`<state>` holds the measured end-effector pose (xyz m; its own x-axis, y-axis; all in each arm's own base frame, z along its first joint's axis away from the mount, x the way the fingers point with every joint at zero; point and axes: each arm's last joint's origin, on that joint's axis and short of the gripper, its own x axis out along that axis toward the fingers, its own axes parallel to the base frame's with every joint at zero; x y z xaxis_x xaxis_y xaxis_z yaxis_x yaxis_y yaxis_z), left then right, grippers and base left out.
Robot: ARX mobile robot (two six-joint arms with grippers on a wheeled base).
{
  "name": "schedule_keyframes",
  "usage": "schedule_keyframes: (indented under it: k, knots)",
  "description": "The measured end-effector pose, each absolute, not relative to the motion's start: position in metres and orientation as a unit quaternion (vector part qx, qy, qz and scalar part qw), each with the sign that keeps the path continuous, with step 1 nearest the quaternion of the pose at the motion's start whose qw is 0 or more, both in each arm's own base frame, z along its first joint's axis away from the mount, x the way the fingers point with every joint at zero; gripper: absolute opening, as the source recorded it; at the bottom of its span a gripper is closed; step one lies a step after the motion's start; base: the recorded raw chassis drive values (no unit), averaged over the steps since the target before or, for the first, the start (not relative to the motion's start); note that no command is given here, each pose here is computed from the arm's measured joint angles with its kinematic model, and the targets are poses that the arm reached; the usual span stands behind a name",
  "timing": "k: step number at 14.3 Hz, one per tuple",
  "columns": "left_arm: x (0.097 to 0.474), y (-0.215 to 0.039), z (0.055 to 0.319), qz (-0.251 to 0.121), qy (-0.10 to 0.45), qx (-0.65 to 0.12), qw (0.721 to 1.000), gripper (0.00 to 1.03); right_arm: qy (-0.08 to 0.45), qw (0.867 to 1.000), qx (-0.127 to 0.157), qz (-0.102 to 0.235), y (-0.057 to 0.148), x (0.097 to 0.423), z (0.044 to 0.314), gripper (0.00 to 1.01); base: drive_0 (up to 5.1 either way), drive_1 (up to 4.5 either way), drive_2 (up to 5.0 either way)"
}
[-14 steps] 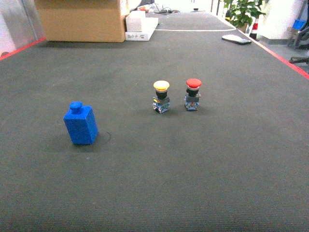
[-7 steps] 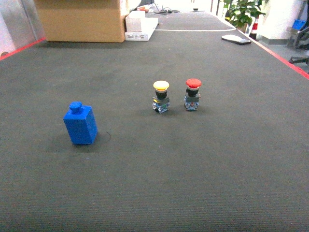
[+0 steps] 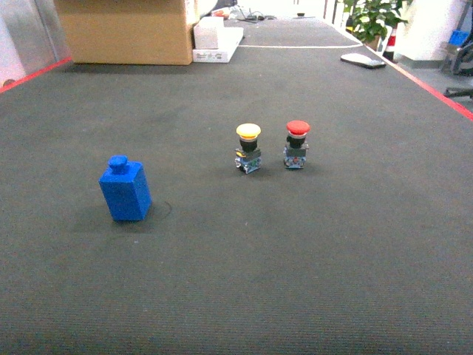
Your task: Pick blue part to blue bin on bottom shelf
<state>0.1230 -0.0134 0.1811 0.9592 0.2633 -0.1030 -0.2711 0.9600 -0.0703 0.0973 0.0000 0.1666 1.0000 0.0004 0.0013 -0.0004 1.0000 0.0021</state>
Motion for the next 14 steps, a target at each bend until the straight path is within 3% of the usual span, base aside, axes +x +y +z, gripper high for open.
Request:
schedule_keyframes:
  k: [3, 4, 8, 14]
  knots:
    - [0.167, -0.039, 0.205, 0.047, 0.033, -0.05, 0.997, 0.98, 0.0, 1.0, 0.001, 0.0, 0.0, 0.097, 0.167, 0.98, 0.0, 0.0, 0.0]
    - [0.19, -0.046, 0.206, 0.034, 0.038, -0.048, 0.998, 0.98, -0.001, 1.0, 0.001, 0.0, 0.0, 0.097, 0.167, 0.98, 0.0, 0.0, 0.0]
    - [0.264, -0.063, 0.177, 0.017, 0.097, -0.031, 0.995, 0.98, -0.001, 1.0, 0.001, 0.0, 0.0, 0.097, 0.167, 0.98, 0.0, 0.0, 0.0]
    - [0.313, -0.078, 0.136, 0.002, 0.148, -0.008, 0.989, 0.98, -0.001, 1.0, 0.001, 0.0, 0.0, 0.097, 0.167, 0.98, 0.0, 0.0, 0.0]
